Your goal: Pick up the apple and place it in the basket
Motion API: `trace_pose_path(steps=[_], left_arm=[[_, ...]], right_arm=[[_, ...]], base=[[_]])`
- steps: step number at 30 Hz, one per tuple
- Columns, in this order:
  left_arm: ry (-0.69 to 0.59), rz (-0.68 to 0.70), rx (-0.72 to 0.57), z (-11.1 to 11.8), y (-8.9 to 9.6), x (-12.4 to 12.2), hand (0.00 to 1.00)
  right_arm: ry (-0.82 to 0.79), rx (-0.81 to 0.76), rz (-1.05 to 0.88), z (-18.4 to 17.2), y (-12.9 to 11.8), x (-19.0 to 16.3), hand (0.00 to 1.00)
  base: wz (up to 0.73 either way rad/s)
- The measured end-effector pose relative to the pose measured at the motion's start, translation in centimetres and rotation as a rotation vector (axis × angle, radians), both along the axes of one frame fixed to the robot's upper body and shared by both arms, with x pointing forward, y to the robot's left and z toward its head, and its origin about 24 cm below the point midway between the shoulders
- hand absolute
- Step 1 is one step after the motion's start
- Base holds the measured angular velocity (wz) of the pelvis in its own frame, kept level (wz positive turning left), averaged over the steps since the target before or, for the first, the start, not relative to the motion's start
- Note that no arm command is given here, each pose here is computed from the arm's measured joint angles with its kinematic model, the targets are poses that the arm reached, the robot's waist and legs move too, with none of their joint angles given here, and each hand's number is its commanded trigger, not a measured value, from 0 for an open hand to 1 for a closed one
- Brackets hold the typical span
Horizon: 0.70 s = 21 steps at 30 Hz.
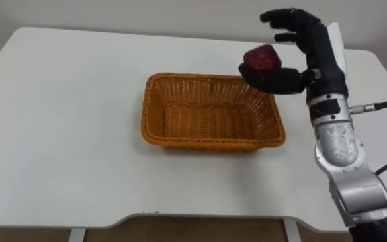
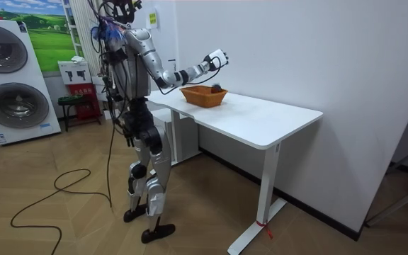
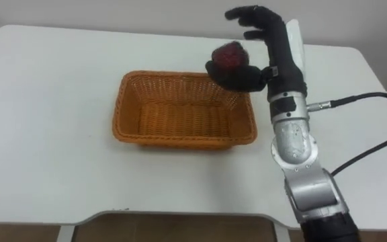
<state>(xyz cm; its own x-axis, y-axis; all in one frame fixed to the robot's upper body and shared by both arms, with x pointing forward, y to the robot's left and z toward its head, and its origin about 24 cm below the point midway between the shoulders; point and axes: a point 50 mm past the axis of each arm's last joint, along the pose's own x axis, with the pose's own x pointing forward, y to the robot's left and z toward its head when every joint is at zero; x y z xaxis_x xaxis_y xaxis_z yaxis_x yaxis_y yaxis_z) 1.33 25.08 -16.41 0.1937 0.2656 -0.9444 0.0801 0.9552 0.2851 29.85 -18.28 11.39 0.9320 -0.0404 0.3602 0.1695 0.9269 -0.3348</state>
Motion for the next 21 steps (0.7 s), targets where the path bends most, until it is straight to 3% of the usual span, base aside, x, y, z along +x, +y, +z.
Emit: trace_pose_path(steps=[4,21], left_arm=[[0.000,0.002,-0.010,0.1,0.2,0.2,0.00],[0.005,0.013,-0.014,0.1,0.3,0.1,0.00]], right_arm=[[0.006,0.005,-0.057,0.3,-1.5,0.2,0.00],[0.015,0.066,-0.118,0.0,-2.0,0.2,0.00]], base=[[0.02],[0.01]])
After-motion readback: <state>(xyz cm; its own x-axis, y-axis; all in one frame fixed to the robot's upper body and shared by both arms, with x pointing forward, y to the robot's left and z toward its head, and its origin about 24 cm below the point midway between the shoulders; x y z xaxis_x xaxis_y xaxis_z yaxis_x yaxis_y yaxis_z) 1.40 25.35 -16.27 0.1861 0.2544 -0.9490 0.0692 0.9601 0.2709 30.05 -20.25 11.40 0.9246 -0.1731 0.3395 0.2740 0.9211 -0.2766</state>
